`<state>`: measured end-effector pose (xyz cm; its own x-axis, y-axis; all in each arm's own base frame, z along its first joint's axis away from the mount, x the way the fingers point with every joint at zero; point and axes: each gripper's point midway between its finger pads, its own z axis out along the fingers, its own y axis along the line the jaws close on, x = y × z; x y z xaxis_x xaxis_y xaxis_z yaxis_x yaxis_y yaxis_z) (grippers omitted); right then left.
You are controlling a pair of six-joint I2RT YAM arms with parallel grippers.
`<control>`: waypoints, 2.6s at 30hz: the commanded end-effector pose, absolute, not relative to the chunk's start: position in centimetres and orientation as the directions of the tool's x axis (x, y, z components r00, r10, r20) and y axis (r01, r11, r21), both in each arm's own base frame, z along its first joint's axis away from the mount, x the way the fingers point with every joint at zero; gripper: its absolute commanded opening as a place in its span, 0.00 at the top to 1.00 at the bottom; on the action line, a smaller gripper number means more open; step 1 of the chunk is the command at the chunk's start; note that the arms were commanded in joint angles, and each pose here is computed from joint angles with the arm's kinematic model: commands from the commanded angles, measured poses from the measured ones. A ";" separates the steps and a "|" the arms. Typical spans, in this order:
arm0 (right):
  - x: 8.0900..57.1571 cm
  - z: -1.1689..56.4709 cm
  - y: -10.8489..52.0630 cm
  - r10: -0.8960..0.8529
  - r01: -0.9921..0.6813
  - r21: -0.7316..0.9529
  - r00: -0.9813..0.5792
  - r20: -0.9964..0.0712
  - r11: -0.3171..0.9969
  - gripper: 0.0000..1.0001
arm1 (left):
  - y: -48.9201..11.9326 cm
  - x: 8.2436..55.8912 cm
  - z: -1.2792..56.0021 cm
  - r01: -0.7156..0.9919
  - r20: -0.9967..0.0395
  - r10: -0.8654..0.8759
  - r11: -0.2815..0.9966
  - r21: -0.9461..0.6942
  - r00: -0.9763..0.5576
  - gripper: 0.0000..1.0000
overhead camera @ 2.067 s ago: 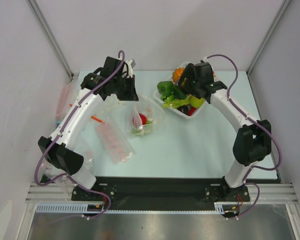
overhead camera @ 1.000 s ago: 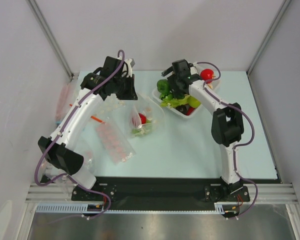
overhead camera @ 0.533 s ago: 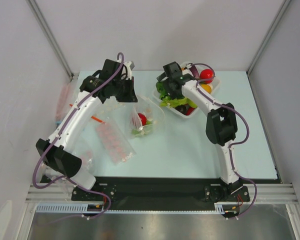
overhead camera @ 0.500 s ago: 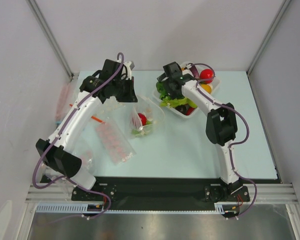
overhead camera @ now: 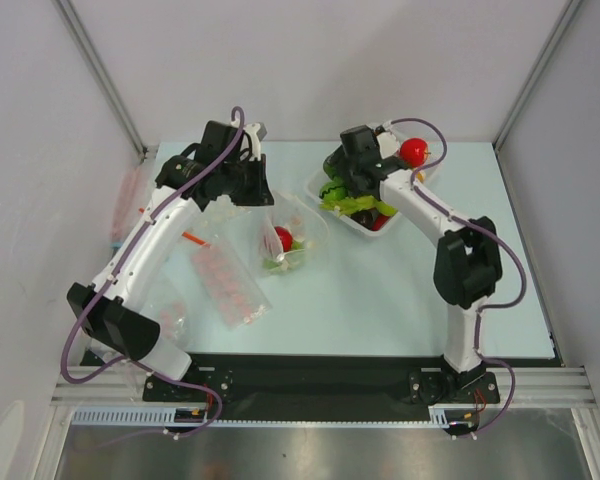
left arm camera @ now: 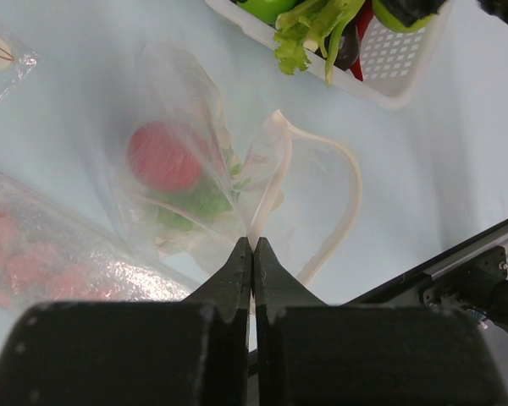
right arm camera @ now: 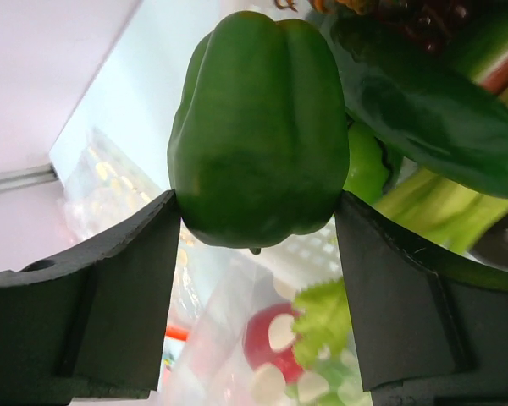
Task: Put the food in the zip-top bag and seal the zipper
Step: Pick up the fake vegetable from the bin, then place the fake vegetable in the zipper food storage bag, then adjust the zipper food storage bag at the center of the board.
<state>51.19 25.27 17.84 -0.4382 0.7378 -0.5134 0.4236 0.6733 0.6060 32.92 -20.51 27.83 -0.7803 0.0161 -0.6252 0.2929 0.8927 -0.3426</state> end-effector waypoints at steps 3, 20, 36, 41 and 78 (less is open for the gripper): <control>49.2 31.3 24.3 0.636 0.035 0.668 -0.348 -0.689 0.743 0.44 | -20.5 33.0 30.3 0.305 -0.674 -0.031 0.876 -0.374 -0.738 1.00; 31.3 34.0 25.4 0.170 -0.653 0.481 -0.481 -0.860 0.585 0.63 | -22.7 32.3 31.2 0.275 -0.617 -0.125 0.814 -0.512 -0.777 1.00; 26.5 28.8 26.1 -0.010 -0.732 0.483 -0.555 -0.832 0.480 0.67 | -28.2 31.5 34.0 0.304 -0.583 -0.141 0.743 -0.597 -0.800 1.00; 26.6 26.5 26.5 -0.055 -0.727 0.479 -0.576 -0.816 0.492 0.67 | -29.4 30.9 33.9 0.329 -0.575 -0.116 0.722 -0.609 -0.810 1.00; 31.2 25.0 23.0 0.001 -0.553 0.419 -0.602 -0.798 0.720 0.21 | -28.4 28.7 33.8 0.341 -0.590 -0.096 0.738 -0.583 -0.801 1.00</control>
<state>29.90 22.03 22.90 -0.6505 -0.0033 -0.7595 -0.5058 0.7478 0.4300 29.36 -28.56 31.09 -0.8419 -0.0833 -0.5332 0.2858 0.7692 -0.5715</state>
